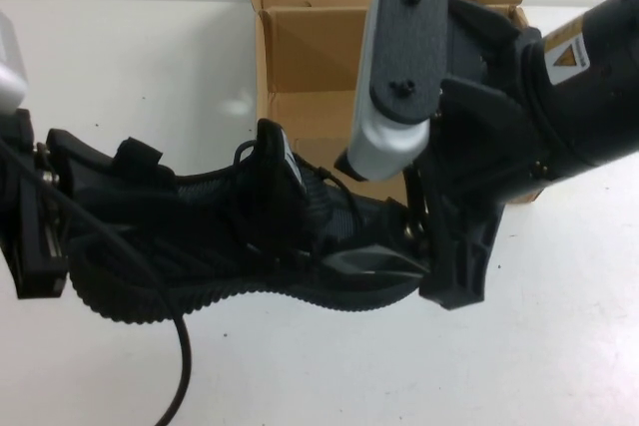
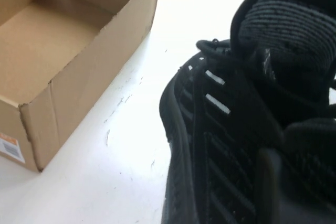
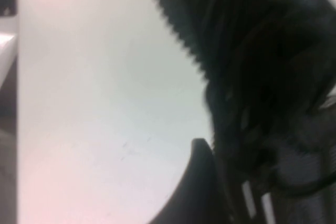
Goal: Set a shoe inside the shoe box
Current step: Hand over the shoe
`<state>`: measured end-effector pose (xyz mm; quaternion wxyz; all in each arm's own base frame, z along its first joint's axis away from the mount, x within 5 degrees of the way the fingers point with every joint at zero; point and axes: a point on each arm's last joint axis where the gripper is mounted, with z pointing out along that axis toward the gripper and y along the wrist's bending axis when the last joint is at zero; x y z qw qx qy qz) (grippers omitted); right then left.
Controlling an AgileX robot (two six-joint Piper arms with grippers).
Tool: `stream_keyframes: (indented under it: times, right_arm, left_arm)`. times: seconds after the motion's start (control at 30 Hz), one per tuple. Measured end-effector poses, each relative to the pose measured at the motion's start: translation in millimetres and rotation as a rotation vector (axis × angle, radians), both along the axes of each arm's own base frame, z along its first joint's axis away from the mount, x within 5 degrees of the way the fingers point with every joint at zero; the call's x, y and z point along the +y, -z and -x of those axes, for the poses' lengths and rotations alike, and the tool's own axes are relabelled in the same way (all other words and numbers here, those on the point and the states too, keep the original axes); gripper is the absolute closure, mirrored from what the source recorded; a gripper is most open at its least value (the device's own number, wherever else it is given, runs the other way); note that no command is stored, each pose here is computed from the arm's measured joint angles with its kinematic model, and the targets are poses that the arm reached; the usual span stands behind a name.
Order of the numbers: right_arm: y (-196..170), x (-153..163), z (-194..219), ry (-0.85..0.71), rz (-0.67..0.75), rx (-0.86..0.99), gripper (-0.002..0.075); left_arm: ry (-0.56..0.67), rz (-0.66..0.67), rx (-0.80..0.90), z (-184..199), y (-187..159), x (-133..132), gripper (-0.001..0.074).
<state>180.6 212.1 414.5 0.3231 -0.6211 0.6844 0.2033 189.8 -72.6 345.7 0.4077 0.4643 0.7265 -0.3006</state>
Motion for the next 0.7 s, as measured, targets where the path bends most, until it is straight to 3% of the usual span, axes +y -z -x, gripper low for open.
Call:
stream_keyframes:
  times: [0.53, 0.63, 0.7]
  right_arm:
    - [26.4, 26.2, -29.9, 0.048, -0.020, 0.018, 0.0203]
    - [29.6, 30.5, -35.6, 0.064, -0.035, 0.007, 0.0262]
    - [31.9, 33.4, -39.5, 0.075, -0.045, 0.001, 0.0375]
  left_arm:
    - [-0.003, 0.029, -0.012, 3.3, -4.9, -1.2, 0.0708]
    - [-0.010, 0.029, -0.016, 2.6, -5.0, -1.0, 0.0708]
    - [-0.015, 0.028, -0.018, 2.1, -5.0, -0.7, 0.0708]
